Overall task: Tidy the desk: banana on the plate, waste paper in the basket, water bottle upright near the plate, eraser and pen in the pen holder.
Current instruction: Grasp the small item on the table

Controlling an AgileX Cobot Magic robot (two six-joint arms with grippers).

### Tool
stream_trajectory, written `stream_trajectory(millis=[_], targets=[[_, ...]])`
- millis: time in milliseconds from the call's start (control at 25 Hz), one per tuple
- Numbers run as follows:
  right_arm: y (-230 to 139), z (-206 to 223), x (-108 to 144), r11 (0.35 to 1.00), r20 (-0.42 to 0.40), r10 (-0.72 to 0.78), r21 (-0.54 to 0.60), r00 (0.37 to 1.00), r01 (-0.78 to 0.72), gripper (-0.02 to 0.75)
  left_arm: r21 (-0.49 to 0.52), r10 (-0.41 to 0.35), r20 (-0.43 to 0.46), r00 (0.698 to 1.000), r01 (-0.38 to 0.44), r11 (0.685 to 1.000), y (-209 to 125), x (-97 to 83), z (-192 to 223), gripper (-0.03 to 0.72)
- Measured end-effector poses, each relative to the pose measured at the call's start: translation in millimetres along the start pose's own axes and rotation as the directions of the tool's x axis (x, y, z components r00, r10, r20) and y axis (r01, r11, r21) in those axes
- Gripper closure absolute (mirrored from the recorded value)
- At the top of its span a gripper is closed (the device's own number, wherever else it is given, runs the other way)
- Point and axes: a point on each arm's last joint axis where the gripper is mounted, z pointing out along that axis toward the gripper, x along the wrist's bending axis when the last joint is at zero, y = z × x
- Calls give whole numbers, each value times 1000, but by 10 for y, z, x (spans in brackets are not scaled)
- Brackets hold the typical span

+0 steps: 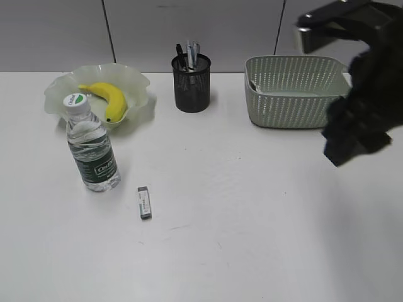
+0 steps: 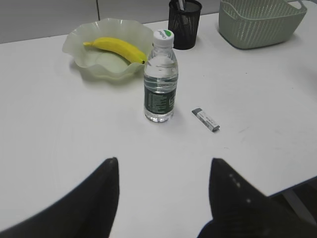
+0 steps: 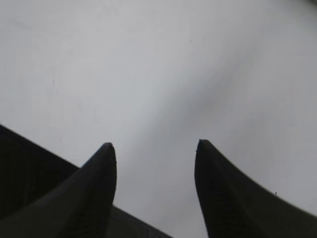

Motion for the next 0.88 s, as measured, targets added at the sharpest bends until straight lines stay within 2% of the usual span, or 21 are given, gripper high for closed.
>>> stream_trajectory(millis=[160, 320, 440, 560, 680, 880], targets=[[-555, -105, 20, 1000, -1, 3, -6, 1000, -3, 325, 0, 0, 0, 1000, 0, 1000, 0, 0, 0, 253], [-1112, -220, 40, 998, 1, 7, -70, 1000, -7, 325, 0, 0, 1, 1000, 0, 1000, 0, -1, 0, 253], [-1515, -280, 55, 988, 3, 10, -152, 1000, -9, 324, 0, 0, 1, 1000, 0, 1000, 0, -1, 0, 253], [-1878, -335, 68, 958, 7, 16, -288, 1000, -13, 324, 0, 0, 1, 1000, 0, 1000, 0, -1, 0, 253], [-2179, -388, 80, 891, 13, 19, -454, 1000, -11, 324, 0, -1, 2, 1000, 1, 1000, 0, -2, 0, 253], [-2528, -521, 88, 763, 28, 21, -647, 999, 2, 324, 49, -1, 4, 1000, 1, 999, 49, -24, 79, 253]])
